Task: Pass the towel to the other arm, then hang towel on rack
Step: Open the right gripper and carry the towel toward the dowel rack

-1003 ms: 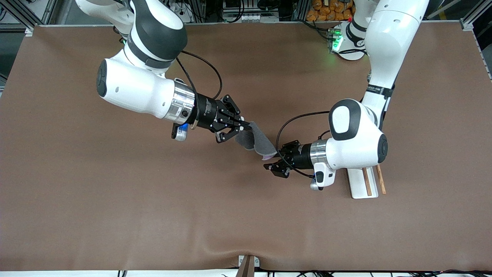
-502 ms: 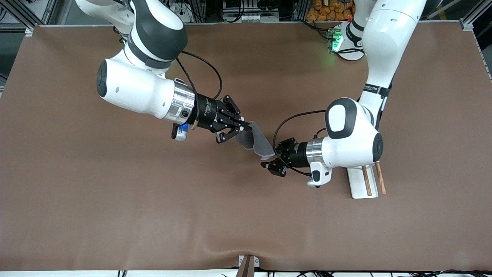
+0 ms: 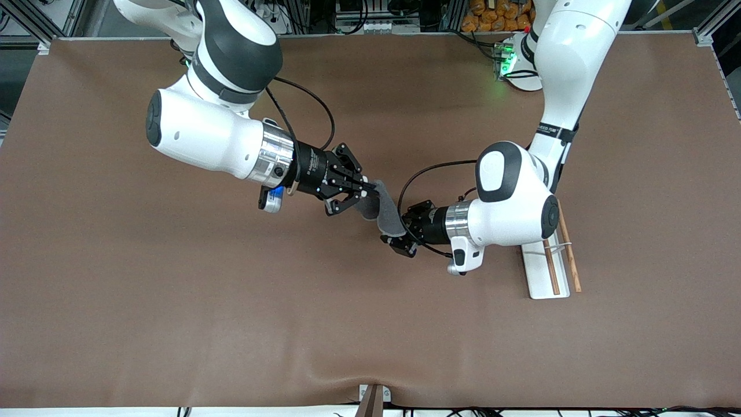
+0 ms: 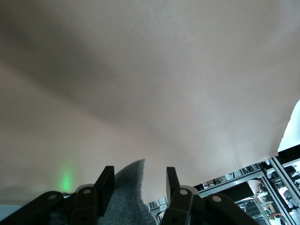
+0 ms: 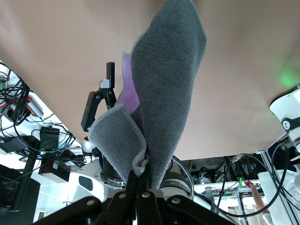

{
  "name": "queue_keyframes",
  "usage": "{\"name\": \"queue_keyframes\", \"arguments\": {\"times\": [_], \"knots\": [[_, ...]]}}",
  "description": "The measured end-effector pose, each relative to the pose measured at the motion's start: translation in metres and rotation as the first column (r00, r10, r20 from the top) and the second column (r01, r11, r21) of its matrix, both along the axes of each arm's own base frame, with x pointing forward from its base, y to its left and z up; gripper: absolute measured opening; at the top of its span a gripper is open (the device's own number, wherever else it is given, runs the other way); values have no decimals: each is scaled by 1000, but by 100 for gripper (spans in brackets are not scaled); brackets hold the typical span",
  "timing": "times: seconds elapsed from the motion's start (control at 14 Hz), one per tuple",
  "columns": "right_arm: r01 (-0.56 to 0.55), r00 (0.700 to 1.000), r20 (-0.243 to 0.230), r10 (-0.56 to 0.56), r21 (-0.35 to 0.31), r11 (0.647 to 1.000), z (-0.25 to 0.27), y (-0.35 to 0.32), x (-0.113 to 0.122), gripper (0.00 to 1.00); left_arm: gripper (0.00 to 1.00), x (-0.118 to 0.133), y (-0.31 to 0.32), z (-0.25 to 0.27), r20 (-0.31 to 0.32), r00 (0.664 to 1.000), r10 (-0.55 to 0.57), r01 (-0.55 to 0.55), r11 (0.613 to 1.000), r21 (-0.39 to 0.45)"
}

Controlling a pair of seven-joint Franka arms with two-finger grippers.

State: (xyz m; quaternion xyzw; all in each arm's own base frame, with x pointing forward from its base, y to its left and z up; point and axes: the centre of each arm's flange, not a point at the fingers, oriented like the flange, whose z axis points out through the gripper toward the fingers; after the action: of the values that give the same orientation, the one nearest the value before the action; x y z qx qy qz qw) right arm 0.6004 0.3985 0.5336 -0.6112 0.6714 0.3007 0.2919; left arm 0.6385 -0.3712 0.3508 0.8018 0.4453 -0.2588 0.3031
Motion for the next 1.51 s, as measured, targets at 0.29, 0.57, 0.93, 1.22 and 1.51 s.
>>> {"name": "queue_keyframes", "arguments": {"times": [0.29,0.57,0.93,1.22,1.51], "knots": [[1,1000,0,-1,0,1000,0,0,0,2,28,-1,2,-6,-22,1000,-11,11,1000,3],[1,1000,0,-1,0,1000,0,0,0,2,6,1,6,-7,-24,1000,-6,6,1000,4],[11,1000,2,-11,-4,1000,0,-5,4,47,1,4,11,-7,-23,1000,1,-1,1000,6],[-2,1000,-12,2,-10,1000,-2,-7,3,89,2,11,21,3,58,997,-52,46,993,107],[-57,996,-68,55,-28,998,-1,-39,12,100,2,20,50,44,148,984,-103,74,979,190]]}}
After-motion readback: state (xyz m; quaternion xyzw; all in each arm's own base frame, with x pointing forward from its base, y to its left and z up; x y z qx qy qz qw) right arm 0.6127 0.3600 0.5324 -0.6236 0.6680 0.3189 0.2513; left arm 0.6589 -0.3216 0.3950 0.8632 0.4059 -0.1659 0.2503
